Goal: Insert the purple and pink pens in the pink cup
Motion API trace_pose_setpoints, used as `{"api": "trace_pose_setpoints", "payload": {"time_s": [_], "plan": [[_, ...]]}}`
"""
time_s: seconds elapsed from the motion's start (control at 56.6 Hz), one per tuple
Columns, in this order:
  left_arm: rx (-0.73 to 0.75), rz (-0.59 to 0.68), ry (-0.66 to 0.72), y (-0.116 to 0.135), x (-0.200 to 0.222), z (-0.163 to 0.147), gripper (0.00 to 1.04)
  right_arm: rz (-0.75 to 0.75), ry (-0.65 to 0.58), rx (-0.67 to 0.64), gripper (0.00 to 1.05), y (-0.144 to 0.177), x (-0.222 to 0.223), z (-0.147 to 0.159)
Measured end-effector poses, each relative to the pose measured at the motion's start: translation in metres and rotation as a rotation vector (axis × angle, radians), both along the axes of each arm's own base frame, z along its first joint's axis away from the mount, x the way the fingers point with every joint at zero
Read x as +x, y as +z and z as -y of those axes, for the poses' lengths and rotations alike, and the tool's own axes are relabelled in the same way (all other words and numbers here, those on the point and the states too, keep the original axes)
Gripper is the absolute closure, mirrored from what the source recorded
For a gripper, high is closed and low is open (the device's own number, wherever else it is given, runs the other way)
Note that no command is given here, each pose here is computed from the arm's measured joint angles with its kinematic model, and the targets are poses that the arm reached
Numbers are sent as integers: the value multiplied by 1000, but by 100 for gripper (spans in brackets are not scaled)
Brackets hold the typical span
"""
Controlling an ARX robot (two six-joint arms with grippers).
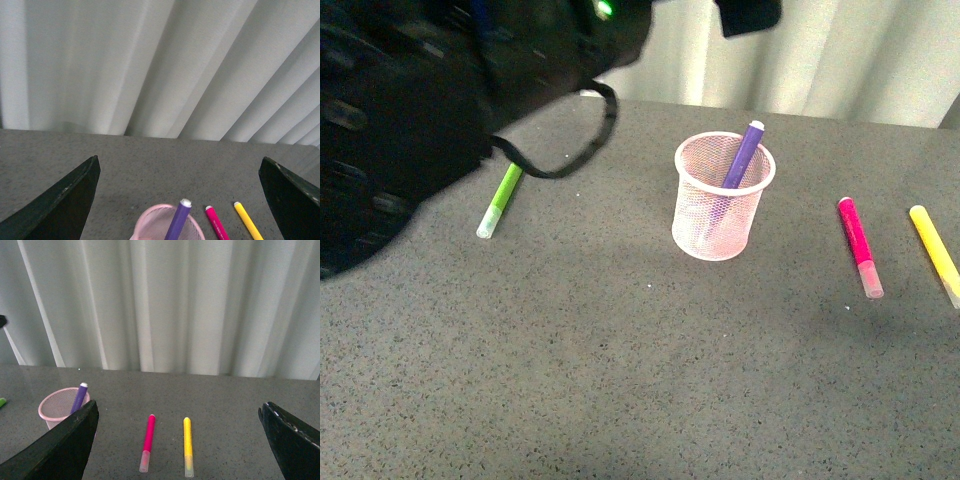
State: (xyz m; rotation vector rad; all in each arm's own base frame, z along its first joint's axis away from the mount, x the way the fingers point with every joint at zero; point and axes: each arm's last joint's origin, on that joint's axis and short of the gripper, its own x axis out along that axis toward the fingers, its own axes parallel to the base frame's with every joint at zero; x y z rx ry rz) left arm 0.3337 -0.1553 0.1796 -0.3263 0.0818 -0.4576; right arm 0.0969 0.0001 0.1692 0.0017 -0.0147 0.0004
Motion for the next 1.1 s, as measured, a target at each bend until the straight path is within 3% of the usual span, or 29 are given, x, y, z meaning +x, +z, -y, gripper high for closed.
{"api": "trace_pose_setpoints", "payload": {"time_s": [0.318,0.477,0.583,0.689,0.866,1.095], "plan": [[-37,-47,70,24,-62,-122,7,0,0,0,7,0,0,0],[-45,-37,150,27,-91,-164,7,0,0,0,7,0,0,0],[-34,-63,208,19,-99,-176,8,0,0,0,7,0,0,0],[181,35,445,13,-115,-173,31,0,0,0,7,0,0,0],[291,68,459,5,-140,-167,63,0,0,0,7,0,0,0],[310,70,454,-2,-162,-155,101,0,0,0,7,0,0,0]]}}
